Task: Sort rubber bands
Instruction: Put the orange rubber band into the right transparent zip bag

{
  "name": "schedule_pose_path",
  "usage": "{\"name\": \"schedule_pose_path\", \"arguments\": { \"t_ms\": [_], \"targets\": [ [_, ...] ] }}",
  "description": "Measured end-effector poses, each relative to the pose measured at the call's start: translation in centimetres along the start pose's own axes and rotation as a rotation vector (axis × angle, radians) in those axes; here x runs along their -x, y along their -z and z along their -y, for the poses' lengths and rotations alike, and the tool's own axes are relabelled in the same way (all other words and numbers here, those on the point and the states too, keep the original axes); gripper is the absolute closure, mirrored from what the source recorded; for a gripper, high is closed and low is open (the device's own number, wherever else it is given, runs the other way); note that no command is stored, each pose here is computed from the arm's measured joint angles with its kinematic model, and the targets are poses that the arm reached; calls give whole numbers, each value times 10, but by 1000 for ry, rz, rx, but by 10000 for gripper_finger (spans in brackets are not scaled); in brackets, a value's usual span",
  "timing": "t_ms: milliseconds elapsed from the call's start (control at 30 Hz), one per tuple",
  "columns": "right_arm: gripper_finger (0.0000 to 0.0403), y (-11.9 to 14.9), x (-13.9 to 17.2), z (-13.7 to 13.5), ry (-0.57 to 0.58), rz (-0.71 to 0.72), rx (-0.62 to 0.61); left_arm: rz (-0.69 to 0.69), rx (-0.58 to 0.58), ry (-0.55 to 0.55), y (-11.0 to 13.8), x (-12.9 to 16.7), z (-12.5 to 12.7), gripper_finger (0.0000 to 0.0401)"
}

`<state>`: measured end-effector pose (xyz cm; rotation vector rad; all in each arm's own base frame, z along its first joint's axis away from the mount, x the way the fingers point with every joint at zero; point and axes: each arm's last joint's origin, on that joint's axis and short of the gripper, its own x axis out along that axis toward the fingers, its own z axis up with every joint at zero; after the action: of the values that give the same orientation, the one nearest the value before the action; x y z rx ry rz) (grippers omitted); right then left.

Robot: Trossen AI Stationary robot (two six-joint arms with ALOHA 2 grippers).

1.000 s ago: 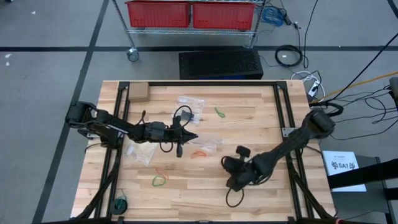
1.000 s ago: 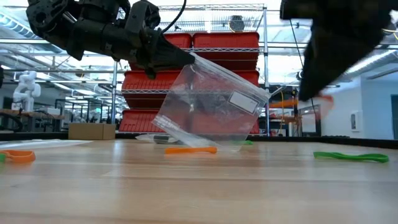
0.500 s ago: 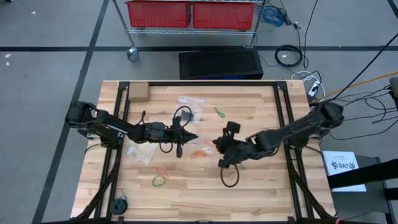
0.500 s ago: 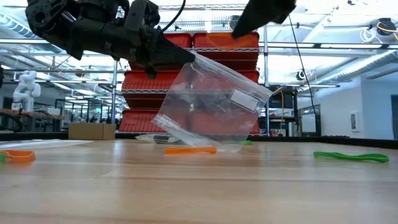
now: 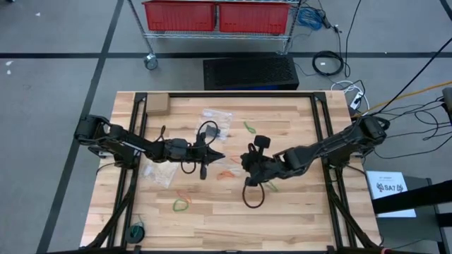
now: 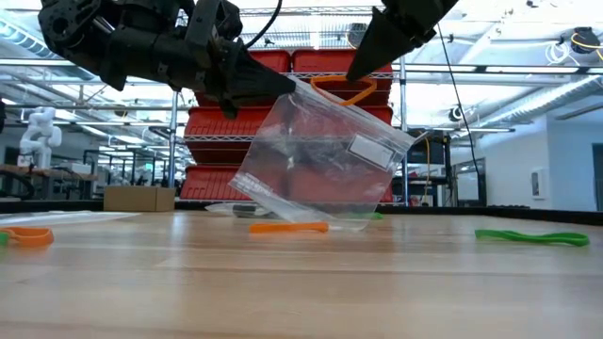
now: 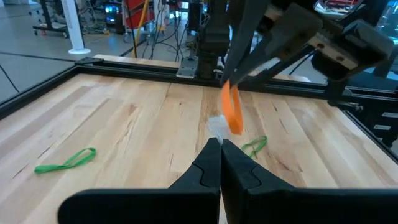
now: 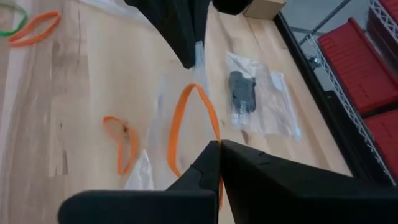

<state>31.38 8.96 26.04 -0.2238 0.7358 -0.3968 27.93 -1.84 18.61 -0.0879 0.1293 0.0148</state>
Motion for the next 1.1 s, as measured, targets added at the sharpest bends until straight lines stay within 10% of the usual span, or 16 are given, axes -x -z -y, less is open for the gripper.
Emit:
{"name": "schedule_pose_path", "arguments": {
  "t_ms": [1100],
  "targets": [
    [403,8,-7,-19,29,-79,13,13,0,19,-1,0,1,401]
  ]
}}
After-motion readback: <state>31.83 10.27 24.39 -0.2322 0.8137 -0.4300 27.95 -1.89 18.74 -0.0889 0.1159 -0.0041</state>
